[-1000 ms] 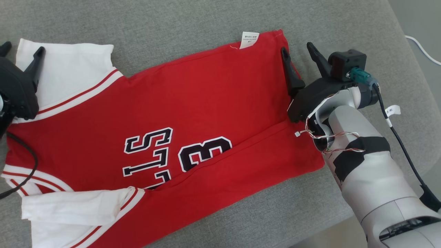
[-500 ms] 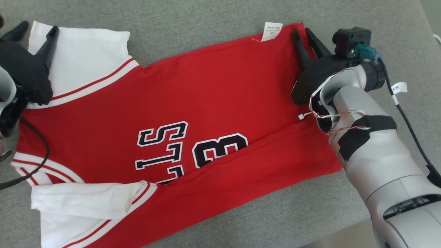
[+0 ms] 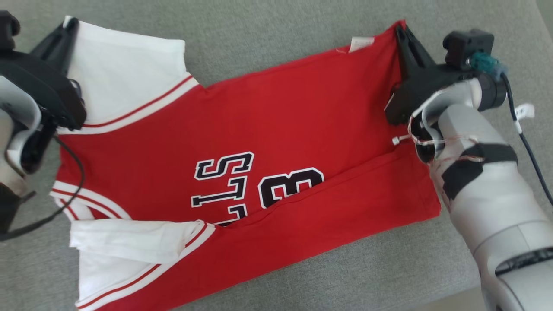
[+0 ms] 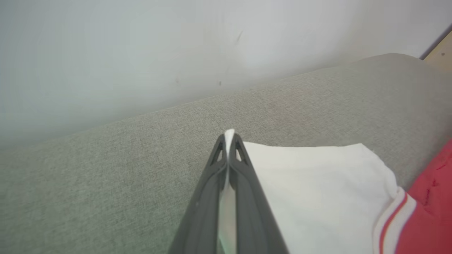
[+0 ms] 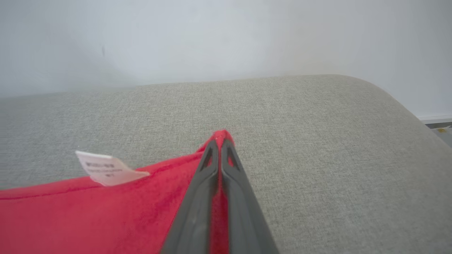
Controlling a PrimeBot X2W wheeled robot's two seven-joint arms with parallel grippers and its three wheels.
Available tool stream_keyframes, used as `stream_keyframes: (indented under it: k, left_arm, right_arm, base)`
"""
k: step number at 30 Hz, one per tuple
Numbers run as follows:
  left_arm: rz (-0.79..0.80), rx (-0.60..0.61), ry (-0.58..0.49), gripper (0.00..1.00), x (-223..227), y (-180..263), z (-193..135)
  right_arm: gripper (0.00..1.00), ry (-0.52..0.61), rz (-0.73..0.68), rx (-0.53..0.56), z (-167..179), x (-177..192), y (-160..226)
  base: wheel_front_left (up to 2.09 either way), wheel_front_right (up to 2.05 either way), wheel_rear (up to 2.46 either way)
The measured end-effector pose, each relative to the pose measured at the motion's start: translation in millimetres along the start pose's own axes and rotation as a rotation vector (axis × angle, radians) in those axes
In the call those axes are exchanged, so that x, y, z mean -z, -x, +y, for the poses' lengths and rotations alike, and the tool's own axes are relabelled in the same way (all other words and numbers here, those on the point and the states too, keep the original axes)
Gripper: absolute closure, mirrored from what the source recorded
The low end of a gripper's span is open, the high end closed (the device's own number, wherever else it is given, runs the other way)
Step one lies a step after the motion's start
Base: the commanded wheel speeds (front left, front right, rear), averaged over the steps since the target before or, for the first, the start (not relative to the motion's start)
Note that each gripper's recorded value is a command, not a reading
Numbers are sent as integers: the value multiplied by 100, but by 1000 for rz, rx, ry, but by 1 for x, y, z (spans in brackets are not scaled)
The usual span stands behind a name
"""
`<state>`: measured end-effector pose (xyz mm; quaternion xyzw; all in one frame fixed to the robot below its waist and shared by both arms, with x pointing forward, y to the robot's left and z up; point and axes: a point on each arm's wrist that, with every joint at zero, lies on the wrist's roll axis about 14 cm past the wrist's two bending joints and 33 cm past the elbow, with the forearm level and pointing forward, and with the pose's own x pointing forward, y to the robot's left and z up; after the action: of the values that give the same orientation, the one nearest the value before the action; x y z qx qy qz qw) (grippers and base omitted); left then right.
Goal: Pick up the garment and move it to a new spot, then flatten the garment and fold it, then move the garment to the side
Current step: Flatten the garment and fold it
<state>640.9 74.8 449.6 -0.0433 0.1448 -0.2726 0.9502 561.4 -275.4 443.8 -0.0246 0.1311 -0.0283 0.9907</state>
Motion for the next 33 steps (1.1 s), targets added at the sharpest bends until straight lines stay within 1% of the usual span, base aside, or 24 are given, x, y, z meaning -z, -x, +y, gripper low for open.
stream_keyframes:
  k: [4, 8, 10, 13, 15, 21, 22, 26, 31, 33]
  left_arm:
    - [-69, 34, -11, 100, -11, 13, -15]
    - [-135, 76, -8, 100, -15, 32, -32]
    - [-167, 81, -3, 100, -18, 43, -37]
    - [-208, 87, 15, 100, -21, 62, -46]
    - [-221, 92, 53, 100, -17, 76, -56]
    - [-229, 54, 101, 100, -2, 121, -74]
    - [-229, 54, 101, 100, -2, 121, -74]
    - [-251, 34, 124, 100, 1, 148, -87]
    - [-238, 4, 149, 100, 15, 177, -102]
    - [-239, -5, 184, 100, 19, 185, -108]
  right_arm:
    - [100, -43, 0, -16, 8, 10, 13]
    - [100, -71, -30, -20, 7, 7, 25]
    - [100, -87, -32, -18, 5, 11, 33]
    - [100, -104, -24, -6, -2, 20, 44]
    - [100, -131, -22, 2, -5, 25, 50]
    - [100, -177, -23, -7, -3, 35, 66]
    - [100, -177, -23, -7, -3, 35, 66]
    - [100, -197, -38, -11, -5, 36, 77]
    - [100, -217, -56, -20, -4, 36, 91]
    - [100, -220, -60, -25, -3, 36, 96]
  base:
    - [0, 0, 0]
    - [0, 0, 0]
    - [0, 0, 0]
    - [0, 0, 0]
    - [0, 0, 0]
    - [0, 0, 0]
    - [0, 0, 0]
    - [0, 0, 0]
    - [0, 0, 0]
    - [0, 0, 0]
